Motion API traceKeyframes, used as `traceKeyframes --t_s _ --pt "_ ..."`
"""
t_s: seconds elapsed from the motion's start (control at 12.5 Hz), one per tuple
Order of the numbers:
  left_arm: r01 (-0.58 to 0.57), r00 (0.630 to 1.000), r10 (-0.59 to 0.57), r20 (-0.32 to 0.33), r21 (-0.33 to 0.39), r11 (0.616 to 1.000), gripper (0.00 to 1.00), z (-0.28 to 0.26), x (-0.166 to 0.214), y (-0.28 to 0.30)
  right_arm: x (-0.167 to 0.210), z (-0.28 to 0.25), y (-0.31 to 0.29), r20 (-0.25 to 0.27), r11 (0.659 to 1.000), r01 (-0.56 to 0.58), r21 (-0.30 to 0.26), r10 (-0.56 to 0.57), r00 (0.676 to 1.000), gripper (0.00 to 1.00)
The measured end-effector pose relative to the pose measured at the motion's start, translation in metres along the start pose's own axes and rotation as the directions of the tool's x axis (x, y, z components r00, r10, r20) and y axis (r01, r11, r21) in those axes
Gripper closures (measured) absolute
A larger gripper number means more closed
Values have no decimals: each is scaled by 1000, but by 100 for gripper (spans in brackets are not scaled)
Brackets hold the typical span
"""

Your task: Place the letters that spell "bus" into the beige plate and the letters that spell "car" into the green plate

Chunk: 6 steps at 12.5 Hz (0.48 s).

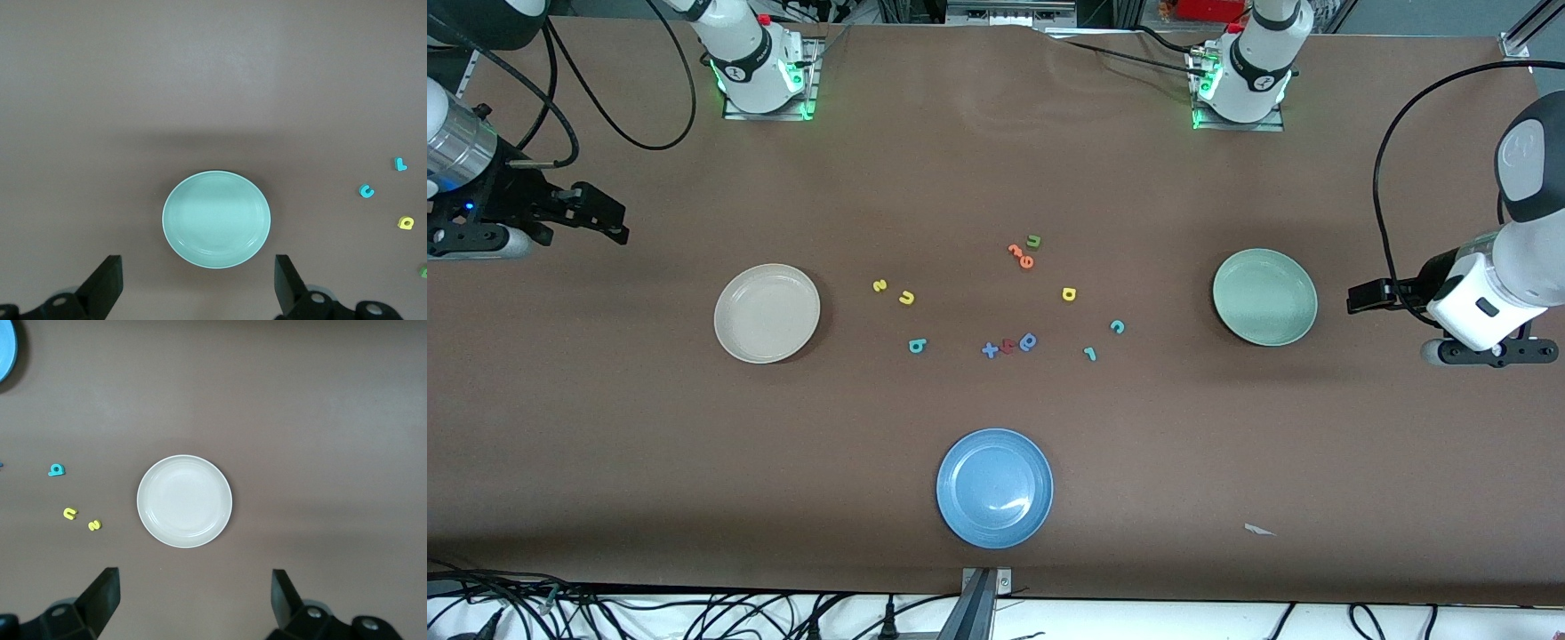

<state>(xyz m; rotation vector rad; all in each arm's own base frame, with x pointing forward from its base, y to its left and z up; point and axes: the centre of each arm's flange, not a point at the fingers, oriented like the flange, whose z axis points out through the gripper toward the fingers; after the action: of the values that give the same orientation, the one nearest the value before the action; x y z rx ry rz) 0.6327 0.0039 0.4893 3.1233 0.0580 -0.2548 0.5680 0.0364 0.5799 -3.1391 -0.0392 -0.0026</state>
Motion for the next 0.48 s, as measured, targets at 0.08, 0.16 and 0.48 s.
traceKeyframes --t_s 0.08,0.16,0.48 --pt "0 1000 0 1 0 1000 0 0 0 0 0 3 0 6 1000 0 0 0 1000 0" --pt "0 1000 0 2 0 1000 0 0 0 0 -1 5 0 11 1000 0 0 0 1000 0" --pt "0 1000 0 3 0 1000 0 0 0 0 -2 12 0 25 1000 1 -1 -1 1000 0"
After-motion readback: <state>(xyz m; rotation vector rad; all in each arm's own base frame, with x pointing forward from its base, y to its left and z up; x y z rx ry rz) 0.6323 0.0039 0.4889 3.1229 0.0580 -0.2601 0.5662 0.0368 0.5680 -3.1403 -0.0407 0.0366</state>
